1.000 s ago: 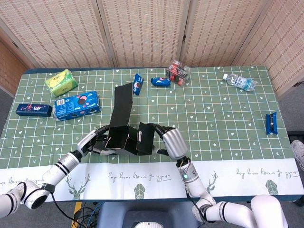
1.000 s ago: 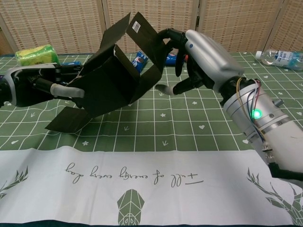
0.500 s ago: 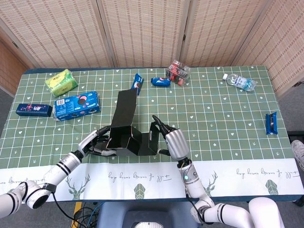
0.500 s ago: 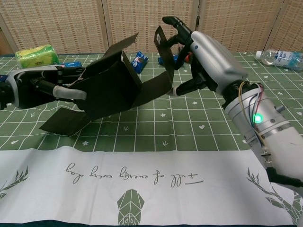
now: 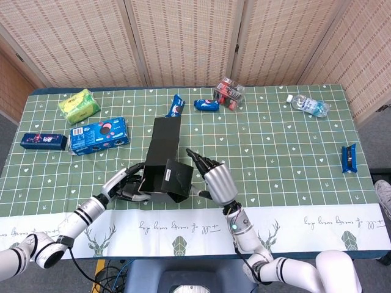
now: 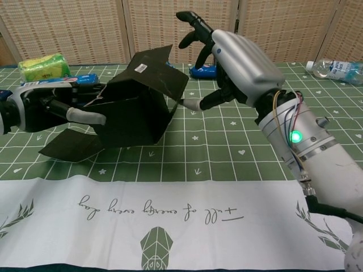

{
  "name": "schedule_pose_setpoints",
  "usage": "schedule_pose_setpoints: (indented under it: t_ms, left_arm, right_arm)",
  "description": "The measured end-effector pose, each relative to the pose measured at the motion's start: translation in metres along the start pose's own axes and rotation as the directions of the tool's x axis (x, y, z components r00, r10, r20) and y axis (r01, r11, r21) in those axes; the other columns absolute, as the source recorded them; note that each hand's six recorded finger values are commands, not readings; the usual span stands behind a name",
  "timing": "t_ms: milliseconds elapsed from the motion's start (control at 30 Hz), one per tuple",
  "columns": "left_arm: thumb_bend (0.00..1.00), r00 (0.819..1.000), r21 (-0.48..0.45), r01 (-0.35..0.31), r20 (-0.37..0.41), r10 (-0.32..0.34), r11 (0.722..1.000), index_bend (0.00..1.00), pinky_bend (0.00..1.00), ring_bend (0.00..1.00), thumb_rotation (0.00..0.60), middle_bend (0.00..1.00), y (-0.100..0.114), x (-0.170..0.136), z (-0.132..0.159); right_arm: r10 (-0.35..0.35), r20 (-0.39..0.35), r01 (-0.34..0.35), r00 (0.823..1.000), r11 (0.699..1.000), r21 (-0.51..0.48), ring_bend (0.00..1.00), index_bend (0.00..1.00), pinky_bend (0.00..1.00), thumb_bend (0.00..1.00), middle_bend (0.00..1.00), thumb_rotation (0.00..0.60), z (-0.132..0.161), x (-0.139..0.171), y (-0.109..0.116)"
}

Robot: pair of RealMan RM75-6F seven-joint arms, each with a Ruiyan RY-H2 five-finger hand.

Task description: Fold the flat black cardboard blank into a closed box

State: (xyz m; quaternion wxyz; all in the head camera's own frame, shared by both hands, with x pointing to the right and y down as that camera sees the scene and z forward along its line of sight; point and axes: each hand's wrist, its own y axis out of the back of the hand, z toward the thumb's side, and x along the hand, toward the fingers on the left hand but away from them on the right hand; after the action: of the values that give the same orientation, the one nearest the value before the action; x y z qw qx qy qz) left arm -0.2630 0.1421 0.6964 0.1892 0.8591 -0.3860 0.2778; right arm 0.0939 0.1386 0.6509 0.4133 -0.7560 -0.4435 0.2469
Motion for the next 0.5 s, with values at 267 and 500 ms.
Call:
schedule_pose_setpoints:
  t_ms: [267, 500]
  left_arm:
    - [0.17, 1.0, 0.003, 0.02, -0.011, -0.02, 1.0, 0.19, 0.46, 0.47, 0.6, 0.17, -0.009, 0.002, -0.007]
    - [0.17, 1.0, 0.025, 0.027, -0.018, -0.026, 0.999, 0.19, 0.46, 0.46, 0.6, 0.17, -0.012, 0.002, -0.016]
  right_arm:
    - [0.055, -0.078, -0.046, 0.995, 0.993, 0.108, 0.4, 0.0, 0.61, 0.16, 0.24, 0.6, 0.004, 0.0, -0.009]
    - [0.12, -0.129, -0.097, 0.984, 0.98, 0.175, 0.4, 0.0, 0.61, 0.16, 0.24, 0.6, 0.006, 0.003, -0.028]
